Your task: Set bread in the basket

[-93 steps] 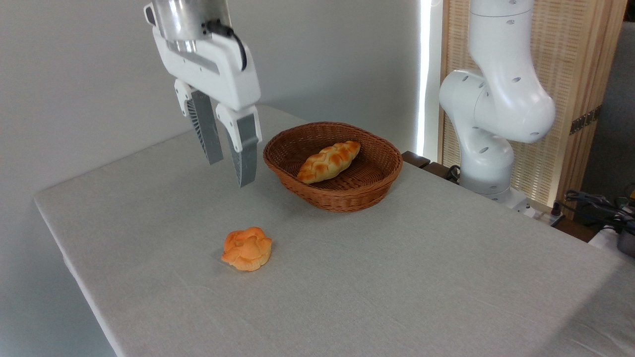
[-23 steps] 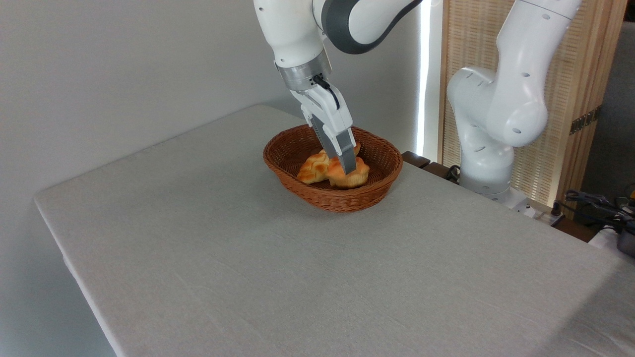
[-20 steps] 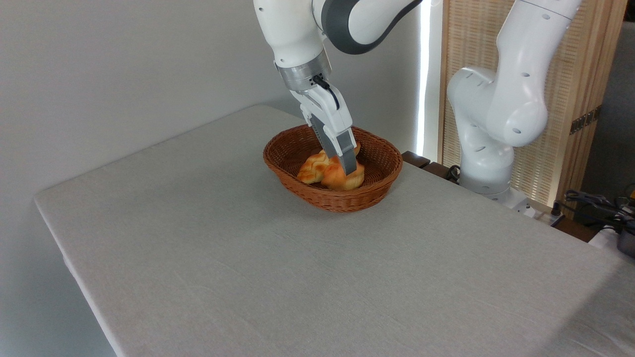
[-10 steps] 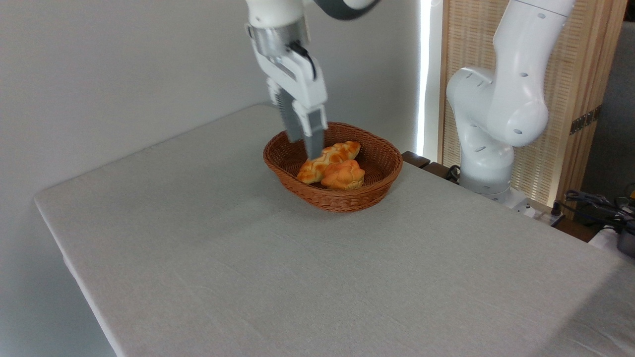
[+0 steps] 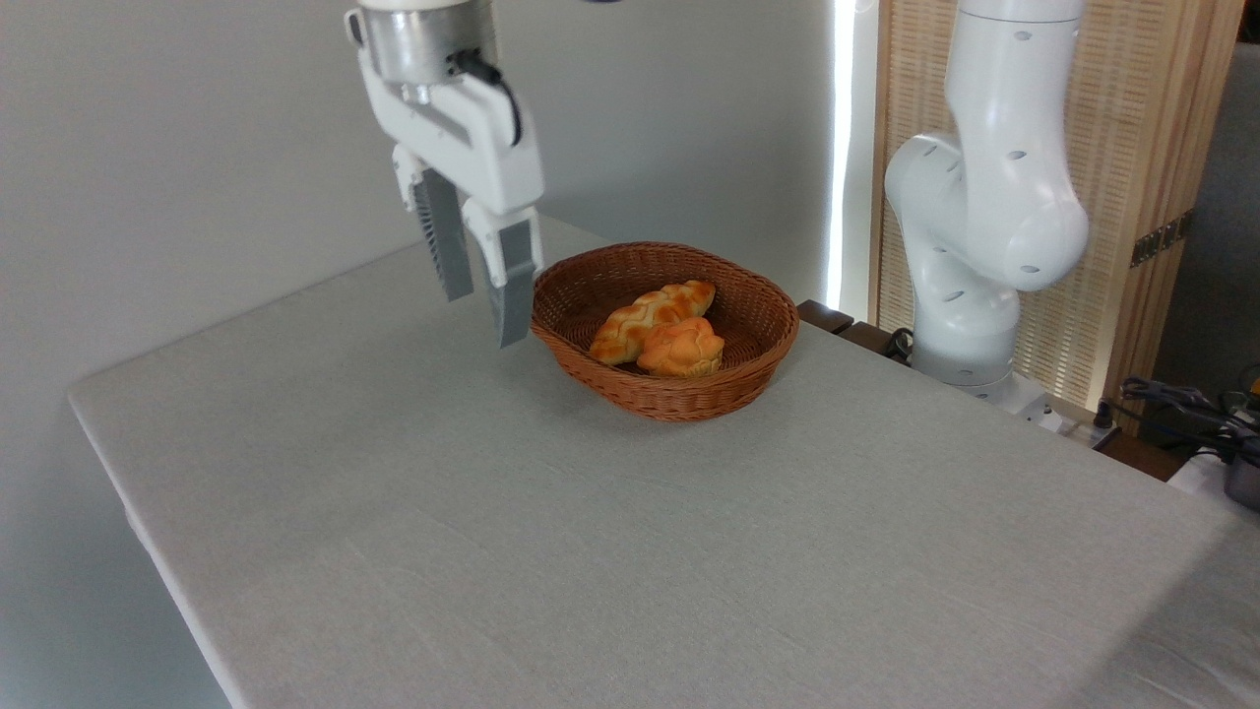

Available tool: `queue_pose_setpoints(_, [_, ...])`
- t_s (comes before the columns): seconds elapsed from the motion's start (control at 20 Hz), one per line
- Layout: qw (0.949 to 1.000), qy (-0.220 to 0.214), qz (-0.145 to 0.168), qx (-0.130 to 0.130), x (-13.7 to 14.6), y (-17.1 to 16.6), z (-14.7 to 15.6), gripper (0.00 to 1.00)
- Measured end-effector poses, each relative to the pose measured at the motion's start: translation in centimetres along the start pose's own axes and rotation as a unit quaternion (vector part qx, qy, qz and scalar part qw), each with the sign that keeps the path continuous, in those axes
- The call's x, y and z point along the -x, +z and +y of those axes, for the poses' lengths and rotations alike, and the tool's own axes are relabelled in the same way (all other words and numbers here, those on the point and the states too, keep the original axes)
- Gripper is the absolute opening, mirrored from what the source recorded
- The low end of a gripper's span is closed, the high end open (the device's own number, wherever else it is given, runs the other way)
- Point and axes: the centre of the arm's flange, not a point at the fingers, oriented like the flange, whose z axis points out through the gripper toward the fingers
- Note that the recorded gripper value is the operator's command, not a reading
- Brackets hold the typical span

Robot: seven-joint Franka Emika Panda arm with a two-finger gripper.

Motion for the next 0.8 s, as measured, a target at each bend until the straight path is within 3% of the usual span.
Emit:
queue_pose_setpoints(0.35, [1.0000, 0.002, -0.002, -0.006, -2.1, 0.3, -0.9, 1.00])
queue_pose_setpoints(0.8, [0.9999, -0.001, 0.002, -0.011, -2.1, -0.3, -1.3, 1.00])
